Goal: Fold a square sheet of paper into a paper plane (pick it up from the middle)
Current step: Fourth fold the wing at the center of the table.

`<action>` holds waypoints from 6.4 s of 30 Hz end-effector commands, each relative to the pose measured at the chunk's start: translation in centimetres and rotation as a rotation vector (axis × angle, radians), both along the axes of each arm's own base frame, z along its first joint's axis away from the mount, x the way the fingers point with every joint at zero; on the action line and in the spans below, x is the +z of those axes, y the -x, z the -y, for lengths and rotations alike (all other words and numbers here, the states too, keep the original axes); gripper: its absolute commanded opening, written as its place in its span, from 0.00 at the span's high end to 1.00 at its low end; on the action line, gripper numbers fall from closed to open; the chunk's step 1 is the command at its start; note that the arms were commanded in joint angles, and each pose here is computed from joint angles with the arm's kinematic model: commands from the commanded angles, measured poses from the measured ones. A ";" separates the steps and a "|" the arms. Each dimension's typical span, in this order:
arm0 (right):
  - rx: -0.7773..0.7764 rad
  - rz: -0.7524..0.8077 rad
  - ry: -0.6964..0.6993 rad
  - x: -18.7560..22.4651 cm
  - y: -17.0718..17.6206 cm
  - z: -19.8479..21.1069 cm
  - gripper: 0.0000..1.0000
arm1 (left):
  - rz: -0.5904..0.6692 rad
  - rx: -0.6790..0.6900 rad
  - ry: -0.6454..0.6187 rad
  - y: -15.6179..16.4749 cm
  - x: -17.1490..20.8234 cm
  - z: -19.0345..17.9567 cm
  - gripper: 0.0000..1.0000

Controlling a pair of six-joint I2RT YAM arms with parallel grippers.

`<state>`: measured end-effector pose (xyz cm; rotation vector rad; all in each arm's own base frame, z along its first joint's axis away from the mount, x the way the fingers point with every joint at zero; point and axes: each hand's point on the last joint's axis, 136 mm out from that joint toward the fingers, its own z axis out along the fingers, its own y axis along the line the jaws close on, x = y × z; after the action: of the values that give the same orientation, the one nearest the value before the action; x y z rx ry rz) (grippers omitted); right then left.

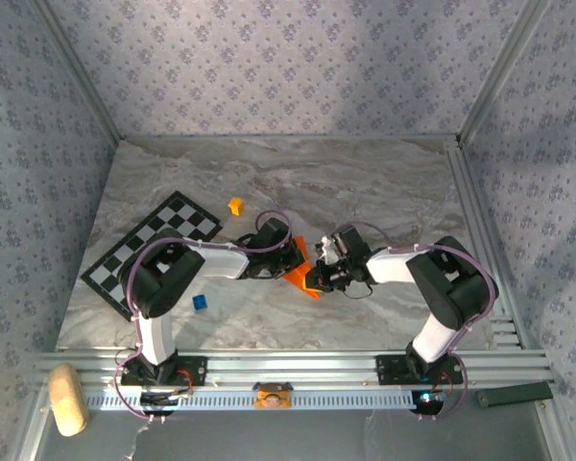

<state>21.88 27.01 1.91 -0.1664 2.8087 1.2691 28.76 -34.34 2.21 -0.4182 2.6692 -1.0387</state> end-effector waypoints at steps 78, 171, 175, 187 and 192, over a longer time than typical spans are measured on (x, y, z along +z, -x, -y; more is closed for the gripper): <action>-0.088 -0.145 0.223 -4.4 -0.6 3.3 1.00 | -0.056 -0.067 -0.043 1.1 -1.4 -1.2 1.00; -0.055 -0.157 0.213 -4.4 0.5 3.9 1.00 | 0.093 -0.021 -0.090 -9.6 3.5 -8.1 0.92; -0.057 -0.156 0.209 -4.3 0.4 3.8 1.00 | 0.145 -0.043 -0.072 -8.6 6.0 -6.9 0.90; -0.054 -0.135 0.192 -3.3 -0.3 3.5 1.00 | 0.061 -0.184 -0.042 -3.6 2.0 -2.0 0.92; -0.057 -0.125 0.173 -2.6 -0.6 3.1 1.00 | 0.013 -0.168 -0.118 -3.1 -0.7 -3.3 0.93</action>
<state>24.53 26.30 1.75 -0.1036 2.8494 1.2147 32.00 -31.81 2.91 -0.1424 2.7432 -0.9785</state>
